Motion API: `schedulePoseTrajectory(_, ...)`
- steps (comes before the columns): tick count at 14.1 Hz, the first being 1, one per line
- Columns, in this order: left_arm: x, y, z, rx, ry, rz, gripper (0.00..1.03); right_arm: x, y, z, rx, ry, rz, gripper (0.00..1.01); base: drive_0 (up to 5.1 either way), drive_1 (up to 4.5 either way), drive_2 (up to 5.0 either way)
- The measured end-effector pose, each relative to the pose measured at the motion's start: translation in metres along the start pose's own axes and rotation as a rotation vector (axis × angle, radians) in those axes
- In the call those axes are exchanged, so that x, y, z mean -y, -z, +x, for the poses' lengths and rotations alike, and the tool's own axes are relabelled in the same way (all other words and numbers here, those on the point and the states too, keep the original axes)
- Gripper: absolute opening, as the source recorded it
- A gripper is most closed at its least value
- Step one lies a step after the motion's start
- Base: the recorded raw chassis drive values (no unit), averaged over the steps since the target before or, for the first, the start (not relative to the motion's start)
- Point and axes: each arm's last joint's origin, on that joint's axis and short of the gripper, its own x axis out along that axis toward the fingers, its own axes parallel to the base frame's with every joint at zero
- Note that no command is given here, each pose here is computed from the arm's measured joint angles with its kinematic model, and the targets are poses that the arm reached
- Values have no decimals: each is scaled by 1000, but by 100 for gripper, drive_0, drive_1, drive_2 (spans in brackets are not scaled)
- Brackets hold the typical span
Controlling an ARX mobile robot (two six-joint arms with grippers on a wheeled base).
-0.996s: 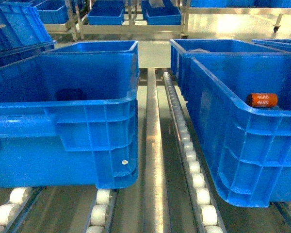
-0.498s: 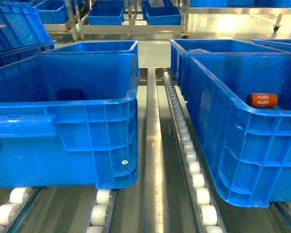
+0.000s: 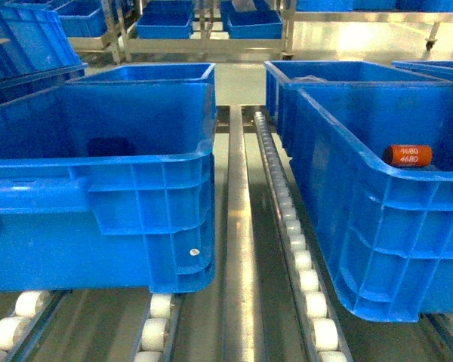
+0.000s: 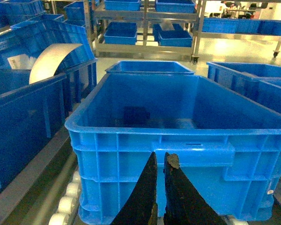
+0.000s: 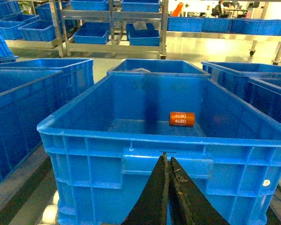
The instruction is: Sort blue parts and orange caps into right shelf containers
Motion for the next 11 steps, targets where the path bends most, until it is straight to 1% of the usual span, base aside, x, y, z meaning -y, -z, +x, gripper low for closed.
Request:
schedulePoseTrajectory(3, 0, 0, -3, -2, 0, 0, 2, 0, 0, -3, 0, 0, 0, 2, 0, 0, 0)
schedulePoseTrajectory(4, 0, 0, -4, 1, 0, 0, 2, 0, 2, -5, -14, 0, 0, 2, 0, 0, 0)
schedulePoseTrajectory(5, 0, 2, -8, -19, -4, 0, 2, 0, 6, -13, -37, -3, 0, 2, 0, 0, 0)
schedulePoseTrajectory(6, 0, 6, -14, -43, 2, 0, 2, 0, 0, -15, 13, -2, 0, 2, 0, 0, 0)
schedulePoseTrajectory(7, 0, 1, -15, 5, -3, 0, 2, 0, 4, -14, -20, -3, 0, 2, 0, 0, 0)
schedulePoseTrajectory(8, 0, 5, -15, -23, 2, 0, 2, 0, 4, -14, -13, -2, 1, 2, 0, 0, 0)
schedulePoseTrajectory(11, 0, 4, -15, -15, 0, 0, 2, 0, 3, -14, -11, -2, 1, 2, 0, 0, 0)
